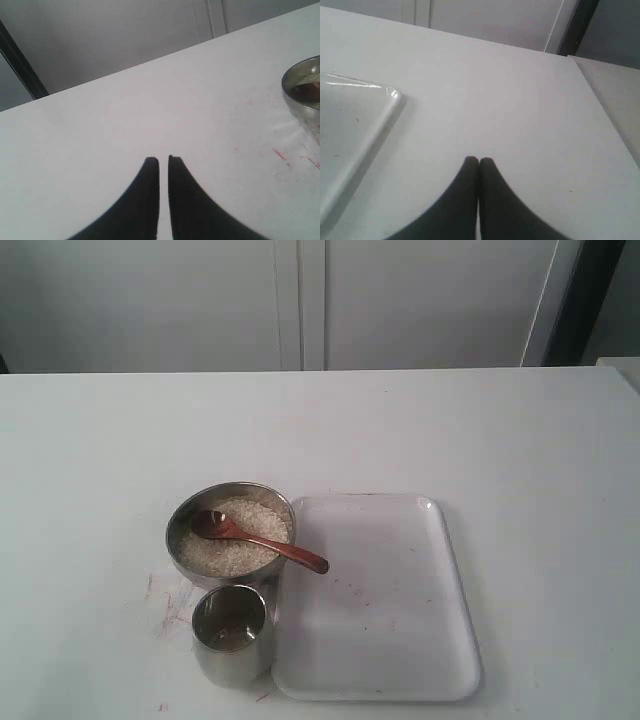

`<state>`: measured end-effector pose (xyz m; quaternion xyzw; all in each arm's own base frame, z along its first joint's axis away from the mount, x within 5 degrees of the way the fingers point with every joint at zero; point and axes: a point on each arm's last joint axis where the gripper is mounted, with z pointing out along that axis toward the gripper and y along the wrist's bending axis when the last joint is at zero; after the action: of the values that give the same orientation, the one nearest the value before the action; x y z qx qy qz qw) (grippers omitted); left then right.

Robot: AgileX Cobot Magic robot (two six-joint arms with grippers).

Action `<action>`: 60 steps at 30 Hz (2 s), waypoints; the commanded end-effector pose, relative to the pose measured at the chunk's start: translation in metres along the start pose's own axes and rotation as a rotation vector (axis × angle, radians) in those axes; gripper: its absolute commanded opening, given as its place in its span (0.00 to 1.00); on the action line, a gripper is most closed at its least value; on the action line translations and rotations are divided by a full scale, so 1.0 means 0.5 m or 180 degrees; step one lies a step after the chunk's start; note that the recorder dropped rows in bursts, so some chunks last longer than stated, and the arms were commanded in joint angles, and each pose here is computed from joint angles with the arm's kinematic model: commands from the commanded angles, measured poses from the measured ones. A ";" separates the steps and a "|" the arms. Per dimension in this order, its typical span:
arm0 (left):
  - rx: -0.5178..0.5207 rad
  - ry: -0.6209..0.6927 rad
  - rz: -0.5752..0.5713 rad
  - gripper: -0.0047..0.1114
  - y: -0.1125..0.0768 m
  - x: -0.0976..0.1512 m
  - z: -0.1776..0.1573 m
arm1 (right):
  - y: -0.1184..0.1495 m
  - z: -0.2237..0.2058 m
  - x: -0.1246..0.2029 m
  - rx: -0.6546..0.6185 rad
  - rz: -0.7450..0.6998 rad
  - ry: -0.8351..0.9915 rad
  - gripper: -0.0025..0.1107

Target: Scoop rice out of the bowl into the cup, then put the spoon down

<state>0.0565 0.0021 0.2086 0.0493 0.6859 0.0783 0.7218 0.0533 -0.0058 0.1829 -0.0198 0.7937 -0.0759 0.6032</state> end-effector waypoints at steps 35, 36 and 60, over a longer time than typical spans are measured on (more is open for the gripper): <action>0.0003 -0.0037 -0.0033 0.16 0.001 -0.005 0.000 | -0.013 -0.035 -0.112 -0.0215 0.1995 -0.0827 0.02; 0.0003 -0.0037 -0.0033 0.16 0.001 -0.005 0.000 | -0.015 -0.036 -0.136 -0.0238 0.1918 -0.0708 0.02; 0.0003 -0.0037 -0.0033 0.16 0.001 -0.005 0.000 | 0.290 0.243 -0.490 -0.2389 -0.0787 0.1863 0.02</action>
<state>0.0565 0.0021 0.2086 0.0493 0.6859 0.0783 0.7218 0.2452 0.1347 0.3778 -0.2951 0.8835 0.1539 0.3296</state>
